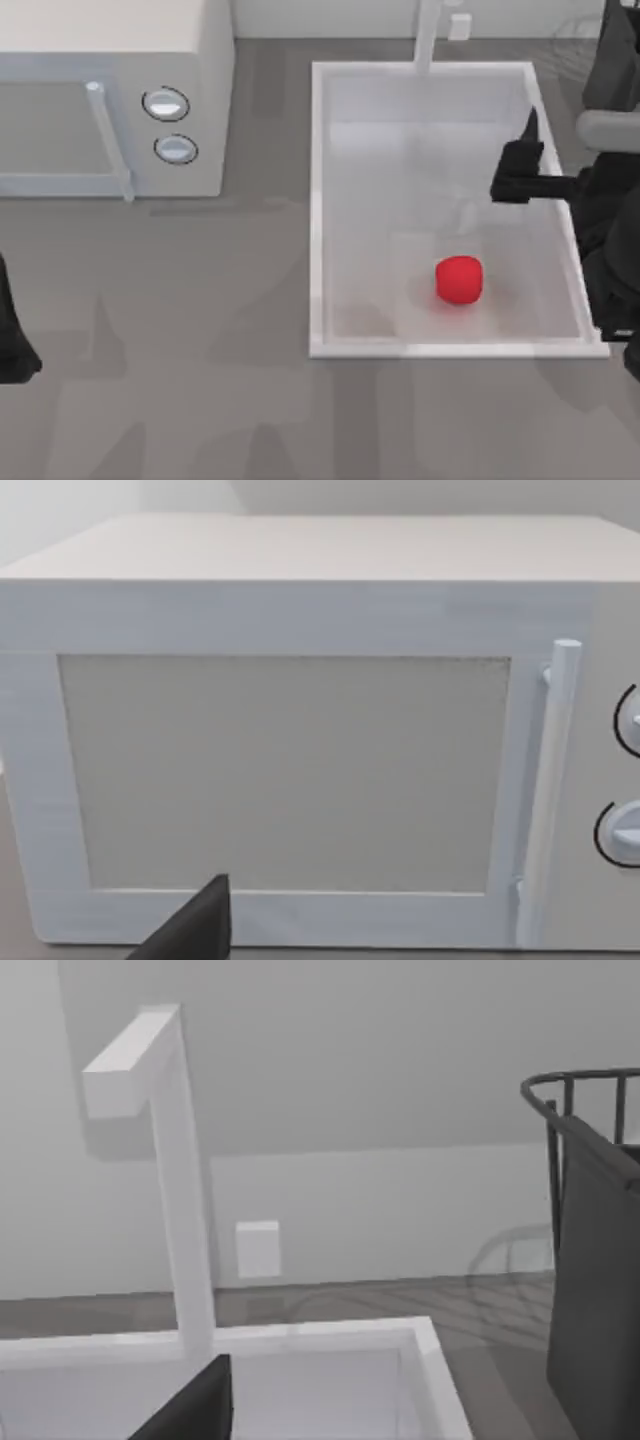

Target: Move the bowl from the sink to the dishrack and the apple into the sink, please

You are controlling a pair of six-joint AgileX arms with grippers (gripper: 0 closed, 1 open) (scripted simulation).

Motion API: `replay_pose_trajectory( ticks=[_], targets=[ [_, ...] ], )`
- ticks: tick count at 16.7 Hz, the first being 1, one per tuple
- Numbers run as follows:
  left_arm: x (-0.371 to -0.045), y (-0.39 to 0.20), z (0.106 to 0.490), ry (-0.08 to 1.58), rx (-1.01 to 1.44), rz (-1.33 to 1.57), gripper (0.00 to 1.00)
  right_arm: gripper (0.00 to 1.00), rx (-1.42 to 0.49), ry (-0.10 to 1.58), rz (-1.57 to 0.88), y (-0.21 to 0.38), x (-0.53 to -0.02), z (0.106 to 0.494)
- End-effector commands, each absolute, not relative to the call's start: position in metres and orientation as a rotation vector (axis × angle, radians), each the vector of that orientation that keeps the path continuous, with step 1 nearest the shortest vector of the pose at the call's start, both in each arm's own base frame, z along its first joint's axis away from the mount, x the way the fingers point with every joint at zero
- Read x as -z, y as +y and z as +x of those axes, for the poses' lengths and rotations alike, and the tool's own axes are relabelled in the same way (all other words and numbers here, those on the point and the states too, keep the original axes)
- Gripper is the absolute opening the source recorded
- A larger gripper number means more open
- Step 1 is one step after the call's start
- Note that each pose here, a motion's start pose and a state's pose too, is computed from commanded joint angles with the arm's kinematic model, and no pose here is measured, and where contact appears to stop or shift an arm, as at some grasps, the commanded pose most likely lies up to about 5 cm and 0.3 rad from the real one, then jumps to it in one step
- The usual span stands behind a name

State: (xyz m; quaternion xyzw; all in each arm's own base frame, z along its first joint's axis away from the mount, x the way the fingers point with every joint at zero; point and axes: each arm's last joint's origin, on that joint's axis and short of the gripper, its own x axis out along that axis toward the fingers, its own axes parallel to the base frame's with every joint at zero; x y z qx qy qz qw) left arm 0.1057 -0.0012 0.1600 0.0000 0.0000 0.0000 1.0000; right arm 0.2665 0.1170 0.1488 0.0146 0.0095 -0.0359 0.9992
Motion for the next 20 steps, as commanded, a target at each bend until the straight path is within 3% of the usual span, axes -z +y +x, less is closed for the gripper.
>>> replay_pose_trajectory(
  ticks=[8,14,20],
  targets=[
    [-0.16,-0.001,0.106,0.0,0.0,0.0,1.0,1.0,0.117,-0.018,0.053,0.026,-0.211,0.179],
    [-0.16,-0.001,0.106,0.0,0.0,0.0,1.0,1.0,0.061,-0.033,0.026,0.002,-0.187,0.119],
    [-0.16,-0.001,0.106,0.0,0.0,0.0,1.0,1.0,0.001,-0.001,0.0,-0.001,-0.16,0.106]
  ],
)
